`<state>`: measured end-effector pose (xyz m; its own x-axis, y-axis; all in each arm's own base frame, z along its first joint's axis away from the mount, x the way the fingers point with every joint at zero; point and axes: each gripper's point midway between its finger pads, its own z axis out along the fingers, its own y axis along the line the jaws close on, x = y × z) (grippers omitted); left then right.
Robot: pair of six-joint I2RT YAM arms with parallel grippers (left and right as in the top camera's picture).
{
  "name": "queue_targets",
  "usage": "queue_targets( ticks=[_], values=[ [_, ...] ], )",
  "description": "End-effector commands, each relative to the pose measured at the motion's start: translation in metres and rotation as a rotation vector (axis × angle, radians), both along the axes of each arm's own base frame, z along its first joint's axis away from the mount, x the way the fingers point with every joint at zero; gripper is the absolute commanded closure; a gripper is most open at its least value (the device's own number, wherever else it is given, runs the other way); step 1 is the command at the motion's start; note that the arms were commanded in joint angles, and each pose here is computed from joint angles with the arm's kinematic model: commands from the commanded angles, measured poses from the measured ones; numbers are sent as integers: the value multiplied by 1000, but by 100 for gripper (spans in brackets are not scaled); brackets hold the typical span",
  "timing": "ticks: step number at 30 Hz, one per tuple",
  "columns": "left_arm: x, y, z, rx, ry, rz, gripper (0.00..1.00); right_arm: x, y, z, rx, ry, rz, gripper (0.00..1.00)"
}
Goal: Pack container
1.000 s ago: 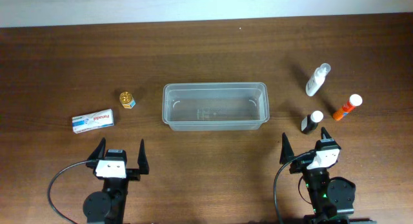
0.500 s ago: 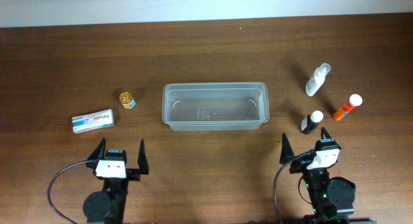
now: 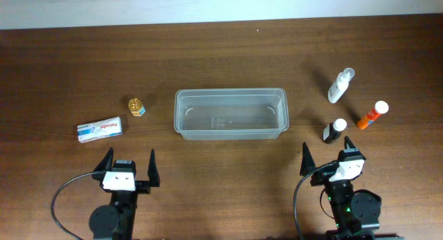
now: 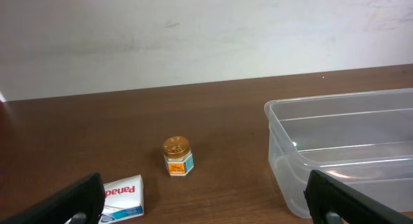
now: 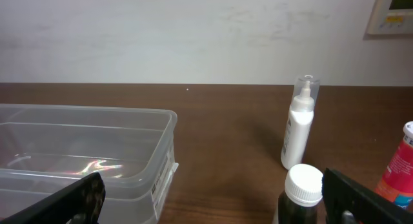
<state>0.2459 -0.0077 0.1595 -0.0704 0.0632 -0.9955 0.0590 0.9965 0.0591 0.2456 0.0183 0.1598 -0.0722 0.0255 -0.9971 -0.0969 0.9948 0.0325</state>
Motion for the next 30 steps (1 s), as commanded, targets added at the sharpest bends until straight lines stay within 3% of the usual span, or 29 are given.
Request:
queue_targets(
  ticks=[1, 21, 30],
  values=[
    [0, 3, -2, 20, -2, 11, 1, 0, 3, -3, 8, 5, 16, 2],
    [0, 3, -2, 20, -2, 11, 1, -1, 9, 1, 21, -9, 53, 2],
    [0, 3, -2, 20, -2, 11, 0, -14, 24, 73, 41, -92, 140, 2]
  ],
)
